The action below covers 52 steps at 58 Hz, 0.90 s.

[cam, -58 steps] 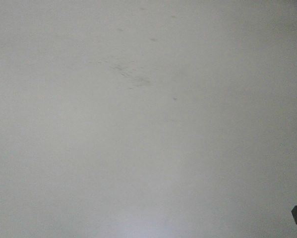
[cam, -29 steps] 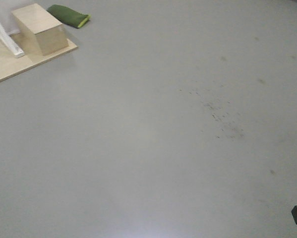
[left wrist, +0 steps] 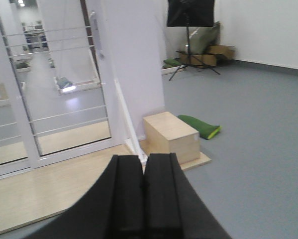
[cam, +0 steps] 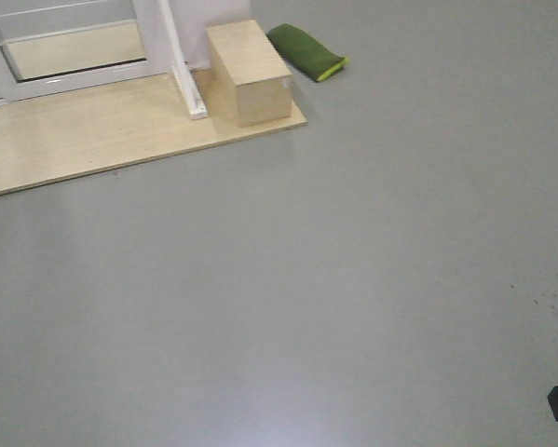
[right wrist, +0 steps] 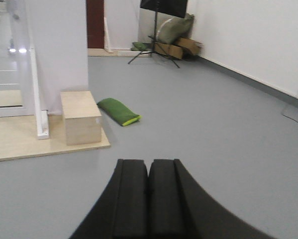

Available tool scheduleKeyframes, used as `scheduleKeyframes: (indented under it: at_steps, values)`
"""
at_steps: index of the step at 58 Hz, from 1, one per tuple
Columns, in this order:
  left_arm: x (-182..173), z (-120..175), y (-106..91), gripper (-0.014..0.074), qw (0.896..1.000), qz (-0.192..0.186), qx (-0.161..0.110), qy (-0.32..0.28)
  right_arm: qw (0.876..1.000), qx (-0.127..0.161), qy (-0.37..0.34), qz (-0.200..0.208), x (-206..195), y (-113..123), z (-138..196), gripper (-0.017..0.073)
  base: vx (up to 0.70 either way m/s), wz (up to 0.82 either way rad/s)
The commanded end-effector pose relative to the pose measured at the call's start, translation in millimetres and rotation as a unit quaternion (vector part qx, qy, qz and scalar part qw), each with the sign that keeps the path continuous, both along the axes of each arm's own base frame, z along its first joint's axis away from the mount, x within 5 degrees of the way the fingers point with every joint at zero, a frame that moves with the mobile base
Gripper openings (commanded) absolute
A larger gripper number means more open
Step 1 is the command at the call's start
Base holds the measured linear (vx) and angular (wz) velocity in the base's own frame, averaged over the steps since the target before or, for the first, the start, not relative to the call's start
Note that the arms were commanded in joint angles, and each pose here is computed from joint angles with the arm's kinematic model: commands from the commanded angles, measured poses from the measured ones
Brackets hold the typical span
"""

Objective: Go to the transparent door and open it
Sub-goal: 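Drive forward onto the wooden platform up to the glass door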

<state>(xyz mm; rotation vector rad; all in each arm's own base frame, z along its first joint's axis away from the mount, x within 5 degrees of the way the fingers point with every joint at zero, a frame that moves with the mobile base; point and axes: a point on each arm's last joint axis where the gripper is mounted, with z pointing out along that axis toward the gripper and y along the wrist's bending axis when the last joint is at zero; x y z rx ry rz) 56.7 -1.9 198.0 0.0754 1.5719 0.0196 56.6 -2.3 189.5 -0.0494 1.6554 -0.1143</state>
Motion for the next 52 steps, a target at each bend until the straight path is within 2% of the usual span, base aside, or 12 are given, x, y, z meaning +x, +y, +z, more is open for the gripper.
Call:
scheduleKeyframes:
  at_steps: [1, 29, 52]
  values:
    - [0.8, -3.0, -0.5, -0.0006, 1.000, -0.003, -0.006, -0.026, 0.999, -0.006, -0.043, -0.004, -0.2, -0.6, 4.3, -0.0008, 0.68, 0.69]
    - [0.8, -3.0, -0.5, -0.0006, 1.000, -0.003, -0.006, -0.026, 0.999, -0.006, -0.043, -0.004, -0.2, -0.6, 4.3, -0.0008, 0.67, 0.62]
    - [0.8, -3.0, -0.5, -0.0006, 1.000, -0.003, -0.006, -0.026, 0.999, -0.006, -0.043, -0.004, -0.2, -0.6, 4.3, -0.0008, 0.64, 0.36]
